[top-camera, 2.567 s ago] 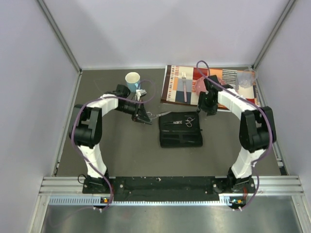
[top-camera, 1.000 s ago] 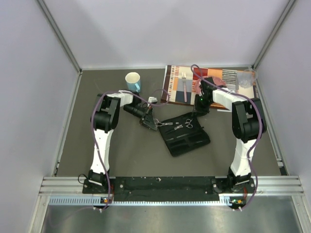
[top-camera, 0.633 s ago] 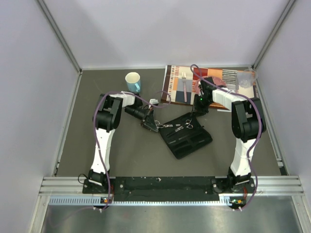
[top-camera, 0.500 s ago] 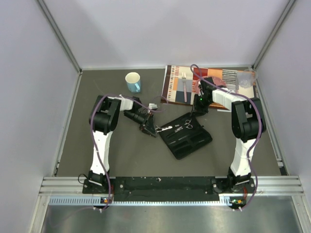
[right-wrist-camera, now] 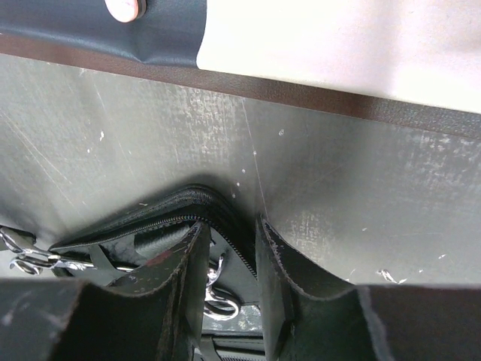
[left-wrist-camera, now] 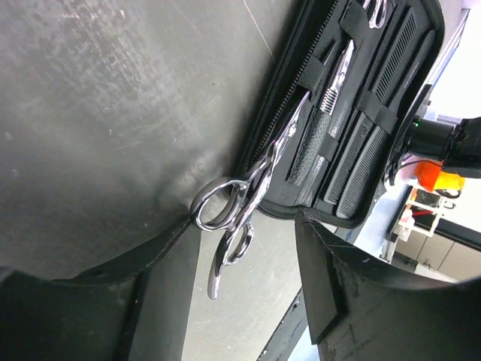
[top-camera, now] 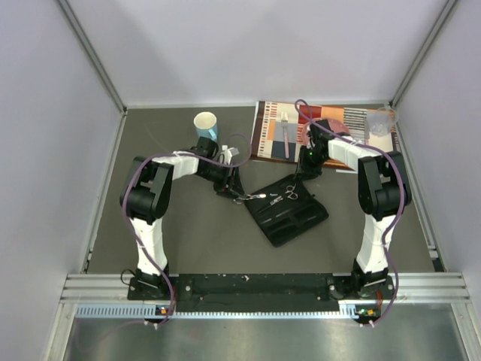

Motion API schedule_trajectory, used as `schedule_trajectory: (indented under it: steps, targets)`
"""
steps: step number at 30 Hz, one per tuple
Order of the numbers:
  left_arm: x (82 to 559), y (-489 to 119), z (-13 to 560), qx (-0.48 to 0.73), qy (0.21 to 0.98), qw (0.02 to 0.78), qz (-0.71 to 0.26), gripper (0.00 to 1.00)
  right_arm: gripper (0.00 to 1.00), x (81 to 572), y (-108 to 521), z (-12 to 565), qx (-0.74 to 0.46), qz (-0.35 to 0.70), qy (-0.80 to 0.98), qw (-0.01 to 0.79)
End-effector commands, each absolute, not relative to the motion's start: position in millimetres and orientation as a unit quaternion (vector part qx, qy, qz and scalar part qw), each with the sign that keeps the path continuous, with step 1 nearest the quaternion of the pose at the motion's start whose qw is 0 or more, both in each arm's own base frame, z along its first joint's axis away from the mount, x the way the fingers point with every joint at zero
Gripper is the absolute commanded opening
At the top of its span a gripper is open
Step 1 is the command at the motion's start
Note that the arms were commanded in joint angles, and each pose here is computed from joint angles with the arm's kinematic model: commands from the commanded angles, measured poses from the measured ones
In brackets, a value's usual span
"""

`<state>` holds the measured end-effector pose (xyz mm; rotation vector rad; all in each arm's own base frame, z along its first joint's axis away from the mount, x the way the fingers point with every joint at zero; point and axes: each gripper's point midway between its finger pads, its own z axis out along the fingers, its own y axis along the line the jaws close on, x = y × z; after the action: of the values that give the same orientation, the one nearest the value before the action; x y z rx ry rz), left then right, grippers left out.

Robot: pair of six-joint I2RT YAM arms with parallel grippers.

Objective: Sort the hair-cutting tools
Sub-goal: Place the scissors in the hairdressing tool bag.

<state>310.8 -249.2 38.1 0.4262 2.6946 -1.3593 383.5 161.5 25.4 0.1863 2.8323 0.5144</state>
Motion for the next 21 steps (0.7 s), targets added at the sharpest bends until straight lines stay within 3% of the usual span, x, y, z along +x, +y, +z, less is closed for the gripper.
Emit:
schedule_trajectory:
  steps: [1,6,13,21]
  targets:
    - [312.9,-247.9,33.7,0.139,0.900,0.079,-0.406,0.61,0.32,377.9,160.3,12.8,0.064,0.162,0.977,0.127]
    - [309.1,-239.6,31.3,0.125,0.914,0.105,-0.370,0.62,0.32,372.3,155.2,10.6,0.072,0.151,0.978,0.126]
    - [295.9,-244.4,24.5,0.112,0.929,0.125,-0.329,0.52,0.27,350.5,157.9,10.0,0.116,0.162,0.975,0.099]
    - [291.0,-239.0,30.9,0.055,0.933,0.166,-0.314,0.54,0.31,316.6,173.7,16.0,0.227,0.199,0.950,0.076]
